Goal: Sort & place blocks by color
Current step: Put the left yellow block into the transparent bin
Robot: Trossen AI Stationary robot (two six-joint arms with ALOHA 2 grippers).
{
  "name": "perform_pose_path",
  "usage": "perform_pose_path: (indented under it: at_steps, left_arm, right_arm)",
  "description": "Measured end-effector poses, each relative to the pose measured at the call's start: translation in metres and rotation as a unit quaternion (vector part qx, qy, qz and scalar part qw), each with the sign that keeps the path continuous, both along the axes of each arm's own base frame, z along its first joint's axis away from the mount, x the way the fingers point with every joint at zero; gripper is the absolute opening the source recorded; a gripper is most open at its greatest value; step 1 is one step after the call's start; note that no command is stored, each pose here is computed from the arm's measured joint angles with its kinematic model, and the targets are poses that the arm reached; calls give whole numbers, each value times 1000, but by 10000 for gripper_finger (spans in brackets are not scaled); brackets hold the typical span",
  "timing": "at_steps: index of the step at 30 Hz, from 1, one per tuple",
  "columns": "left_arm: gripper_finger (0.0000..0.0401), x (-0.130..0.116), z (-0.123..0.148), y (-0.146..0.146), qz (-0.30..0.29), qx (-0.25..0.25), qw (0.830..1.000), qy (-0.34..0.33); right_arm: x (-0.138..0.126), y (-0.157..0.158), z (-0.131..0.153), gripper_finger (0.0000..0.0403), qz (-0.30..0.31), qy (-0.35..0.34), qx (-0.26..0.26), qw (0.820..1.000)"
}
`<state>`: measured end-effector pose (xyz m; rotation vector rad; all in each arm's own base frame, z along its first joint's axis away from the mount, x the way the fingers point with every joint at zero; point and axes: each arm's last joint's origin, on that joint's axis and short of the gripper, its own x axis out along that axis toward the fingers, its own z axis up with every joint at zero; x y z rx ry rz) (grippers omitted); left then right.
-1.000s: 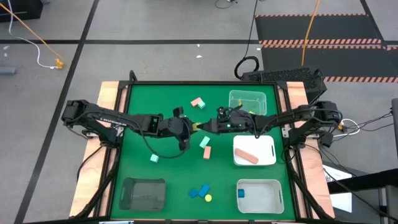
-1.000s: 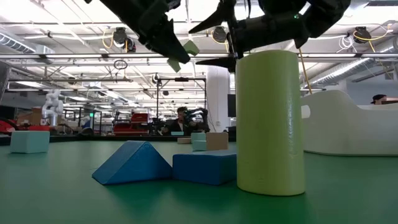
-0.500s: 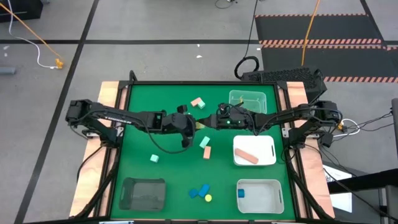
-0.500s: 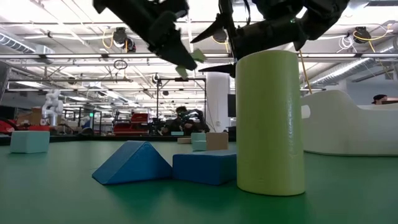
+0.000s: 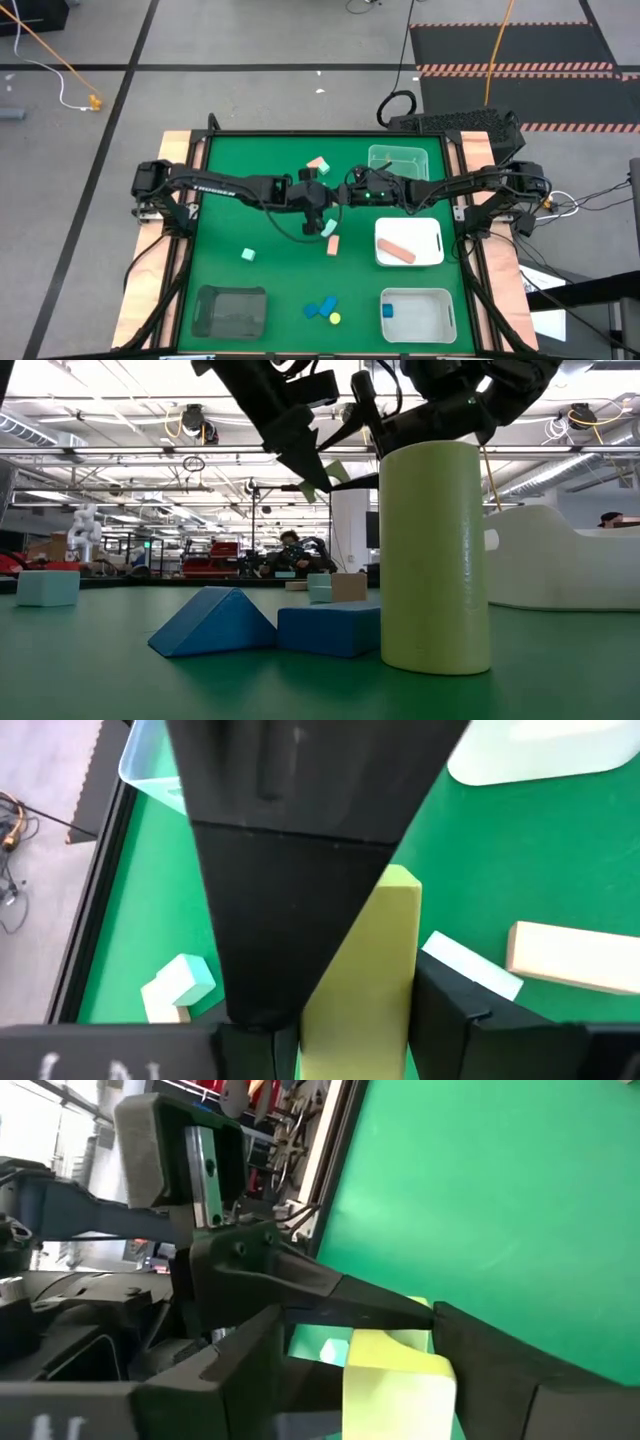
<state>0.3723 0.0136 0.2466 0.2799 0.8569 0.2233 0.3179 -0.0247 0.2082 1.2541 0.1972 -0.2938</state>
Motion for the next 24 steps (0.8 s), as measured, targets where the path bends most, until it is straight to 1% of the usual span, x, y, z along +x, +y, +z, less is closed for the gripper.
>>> perform_pose_path:
  at_steps: [6, 11, 13, 14, 17, 20, 24]
  left_arm:
    - [132, -1, 1, 2, 1, 0, 1000, 1]
    - [132, -2, 3, 1, 1, 1, 1000, 0]
    - [132, -1, 5, 2, 9, 10, 1000, -8]
    - [132, -2, 6, 2, 3, 4, 1000, -7]
    - [132, -2, 8, 1, 4, 10, 1000, -13]
    - [132, -2, 8, 2, 3, 9, 1000, -12]
    - [132, -2, 10, -3, -7, -9, 1000, -17]
  right_arm:
    - [0, 0, -1, 205, 10, 6, 5, 1000]
    - [0, 1, -1, 204, 24, 9, 15, 1000]
    - [0, 3, -3, 203, 38, 17, 22, 999]
    - [-1, 3, -4, 202, 40, 21, 27, 999]
    - [-2, 4, -3, 202, 55, 29, 35, 997]
    - [-2, 4, -3, 202, 47, 29, 33, 998]
    - [-2, 2, -3, 202, 39, 25, 24, 999]
